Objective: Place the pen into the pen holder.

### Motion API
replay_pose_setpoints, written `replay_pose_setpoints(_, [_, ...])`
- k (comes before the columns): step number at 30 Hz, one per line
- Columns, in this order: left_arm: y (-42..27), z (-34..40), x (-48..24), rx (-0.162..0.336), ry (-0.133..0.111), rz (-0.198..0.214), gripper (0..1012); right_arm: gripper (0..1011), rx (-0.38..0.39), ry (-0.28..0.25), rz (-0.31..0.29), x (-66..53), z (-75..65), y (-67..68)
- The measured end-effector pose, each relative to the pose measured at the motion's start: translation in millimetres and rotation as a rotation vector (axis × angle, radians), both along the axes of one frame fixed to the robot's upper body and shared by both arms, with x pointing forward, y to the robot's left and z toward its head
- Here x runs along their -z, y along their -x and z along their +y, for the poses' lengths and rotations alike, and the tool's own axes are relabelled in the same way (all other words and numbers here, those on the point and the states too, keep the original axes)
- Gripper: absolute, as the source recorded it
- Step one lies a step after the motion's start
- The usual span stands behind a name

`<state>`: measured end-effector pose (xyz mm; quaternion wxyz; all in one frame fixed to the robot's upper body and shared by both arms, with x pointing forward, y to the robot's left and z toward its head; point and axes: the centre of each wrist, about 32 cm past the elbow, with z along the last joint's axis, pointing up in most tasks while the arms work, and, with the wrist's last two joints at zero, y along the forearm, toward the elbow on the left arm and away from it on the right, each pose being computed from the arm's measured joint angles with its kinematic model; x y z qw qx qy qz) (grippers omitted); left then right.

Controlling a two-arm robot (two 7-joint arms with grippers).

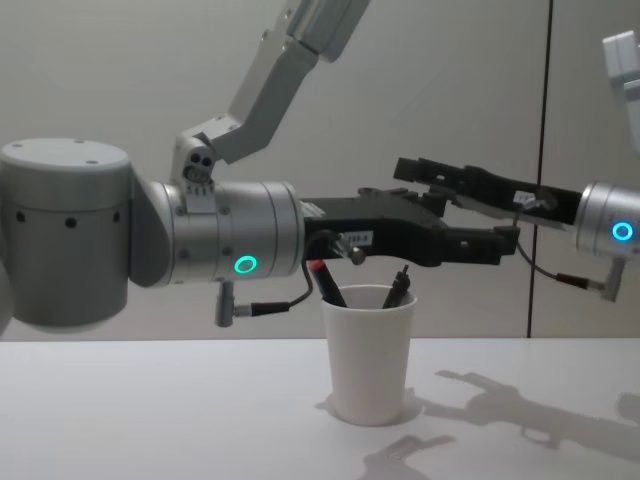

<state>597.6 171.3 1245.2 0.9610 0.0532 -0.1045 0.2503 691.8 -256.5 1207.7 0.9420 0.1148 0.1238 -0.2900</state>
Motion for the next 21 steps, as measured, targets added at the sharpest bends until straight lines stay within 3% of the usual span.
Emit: replay_pose_setpoints(21, [0.0, 0.0, 0.0, 0.0, 0.0, 0.0, 1000, 1002, 0.062, -0.021, -0.055, 2.7, -31.9, 4.0])
